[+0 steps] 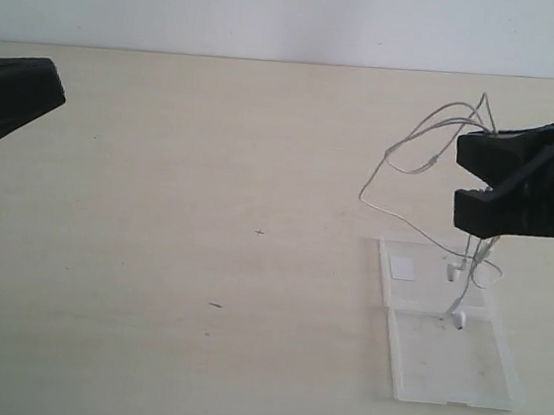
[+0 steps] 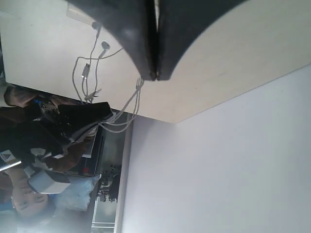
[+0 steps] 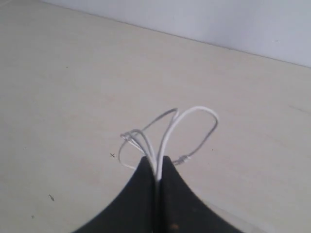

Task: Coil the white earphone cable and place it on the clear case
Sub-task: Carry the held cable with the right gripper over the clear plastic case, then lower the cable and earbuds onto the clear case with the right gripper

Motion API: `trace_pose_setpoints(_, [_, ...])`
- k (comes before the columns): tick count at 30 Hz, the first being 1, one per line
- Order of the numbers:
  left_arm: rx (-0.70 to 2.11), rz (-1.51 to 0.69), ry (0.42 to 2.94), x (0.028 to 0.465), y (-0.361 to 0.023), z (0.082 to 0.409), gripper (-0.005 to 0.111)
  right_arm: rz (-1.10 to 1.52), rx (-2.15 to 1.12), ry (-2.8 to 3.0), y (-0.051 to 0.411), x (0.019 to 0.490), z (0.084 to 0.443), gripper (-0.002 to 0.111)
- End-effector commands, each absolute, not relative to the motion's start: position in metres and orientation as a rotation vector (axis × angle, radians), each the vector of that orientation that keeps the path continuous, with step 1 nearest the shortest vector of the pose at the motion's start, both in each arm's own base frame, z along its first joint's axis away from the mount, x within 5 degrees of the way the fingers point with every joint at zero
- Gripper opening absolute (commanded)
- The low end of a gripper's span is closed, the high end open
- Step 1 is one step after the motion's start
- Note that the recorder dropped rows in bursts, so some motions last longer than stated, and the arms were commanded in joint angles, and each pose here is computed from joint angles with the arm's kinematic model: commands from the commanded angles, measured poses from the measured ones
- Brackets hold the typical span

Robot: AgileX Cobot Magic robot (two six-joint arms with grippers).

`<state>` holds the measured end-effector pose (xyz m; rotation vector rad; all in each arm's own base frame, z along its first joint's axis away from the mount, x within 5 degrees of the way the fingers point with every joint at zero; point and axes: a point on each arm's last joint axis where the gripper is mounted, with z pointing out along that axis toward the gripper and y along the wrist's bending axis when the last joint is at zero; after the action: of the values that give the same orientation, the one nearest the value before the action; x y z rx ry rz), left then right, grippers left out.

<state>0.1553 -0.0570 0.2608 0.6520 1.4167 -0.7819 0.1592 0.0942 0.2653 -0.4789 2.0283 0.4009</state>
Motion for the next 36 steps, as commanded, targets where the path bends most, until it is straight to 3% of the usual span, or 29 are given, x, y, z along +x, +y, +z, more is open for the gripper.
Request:
trace_pose_setpoints(1, [0.629, -0.785, 1.405, 0.153, -0.056, 0.26, 0.0, 0.391, -0.419, 2.041, 0.085, 0.155, 0.255, 0.0])
trace_pose_setpoints(6, [0.623, -0.786, 1.405, 0.153, -0.056, 0.26, 0.0, 0.359, -0.335, 2.045, 0.073, 0.15, 0.226, 0.0])
trace_pose_setpoints(36, [0.629, -0.788, 1.408, 0.153, -0.057, 0.259, 0.0, 0.155, -0.231, 2.289, 0.063, 0.16, 0.147, 0.0])
